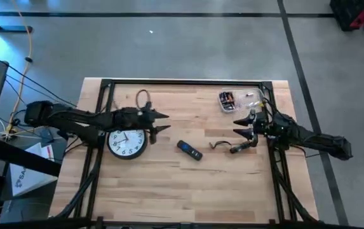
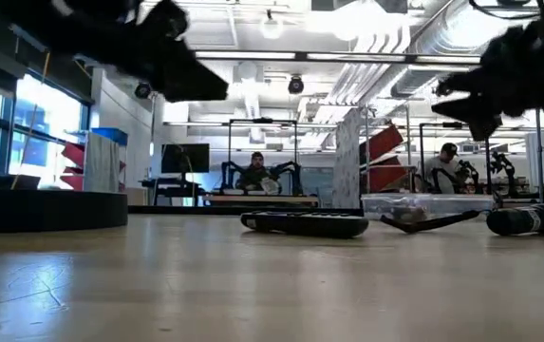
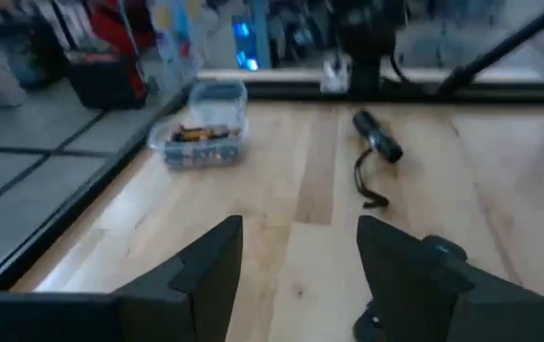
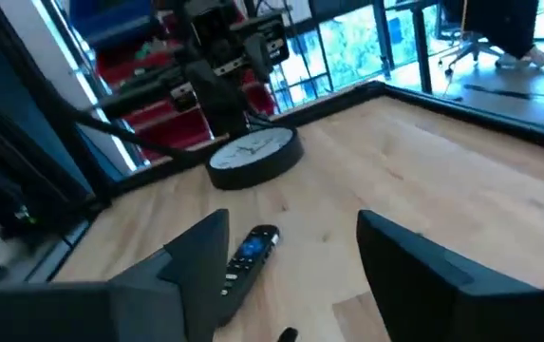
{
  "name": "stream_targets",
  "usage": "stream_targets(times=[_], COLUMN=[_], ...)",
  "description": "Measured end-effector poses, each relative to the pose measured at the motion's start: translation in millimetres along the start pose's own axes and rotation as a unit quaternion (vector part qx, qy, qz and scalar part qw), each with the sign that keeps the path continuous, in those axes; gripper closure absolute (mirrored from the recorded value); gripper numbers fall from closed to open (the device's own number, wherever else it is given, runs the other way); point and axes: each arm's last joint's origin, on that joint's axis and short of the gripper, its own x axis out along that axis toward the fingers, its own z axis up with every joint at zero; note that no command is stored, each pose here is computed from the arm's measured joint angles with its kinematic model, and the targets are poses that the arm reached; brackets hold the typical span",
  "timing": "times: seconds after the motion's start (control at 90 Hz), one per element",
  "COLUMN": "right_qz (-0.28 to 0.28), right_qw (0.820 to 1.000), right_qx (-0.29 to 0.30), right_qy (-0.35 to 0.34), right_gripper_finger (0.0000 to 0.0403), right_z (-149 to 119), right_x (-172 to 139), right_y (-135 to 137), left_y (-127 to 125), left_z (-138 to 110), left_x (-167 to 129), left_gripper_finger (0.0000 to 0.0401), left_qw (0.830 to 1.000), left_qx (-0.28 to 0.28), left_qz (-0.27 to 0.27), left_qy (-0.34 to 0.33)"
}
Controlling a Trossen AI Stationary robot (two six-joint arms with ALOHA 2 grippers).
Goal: Insert battery
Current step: Return to Home Position
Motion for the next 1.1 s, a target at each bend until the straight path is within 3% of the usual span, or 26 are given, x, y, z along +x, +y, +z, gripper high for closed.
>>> stream_targets(times=[0.167, 0.389, 0.478, 0.811, 1.1], right_qz=[0.01, 0.08, 0.083, 0.075, 0.075], right_qw=[0.999, 0.995, 0.993, 0.994, 0.994], right_qx=[-0.028, -0.055, -0.073, -0.083, -0.083], right_qy=[-0.035, -0.025, -0.028, -0.005, -0.005], right_gripper_finger=[0.0283, 0.0394, 0.0391, 0.0394, 0.0394], right_z=[5, 3, 3, -2, -2], right_x=[-1, -1, -1, 0, 0], right_y=[2, 11, 13, 12, 12], left_y=[6, 10, 14, 19, 17], left_z=[-20, -32, -36, -39, -41], left_x=[-32, -64, -69, -87, -98], left_gripper_finger=[0.0211, 0.0211, 0.0211, 0.0211, 0.0211], left_qw=[0.998, 0.992, 0.992, 0.994, 0.996], left_qx=[-0.015, -0.027, -0.038, -0.038, -0.012], left_qz=[0.012, 0.024, 0.051, 0.059, 0.036], left_qy=[-0.066, -0.121, -0.106, -0.087, -0.078])
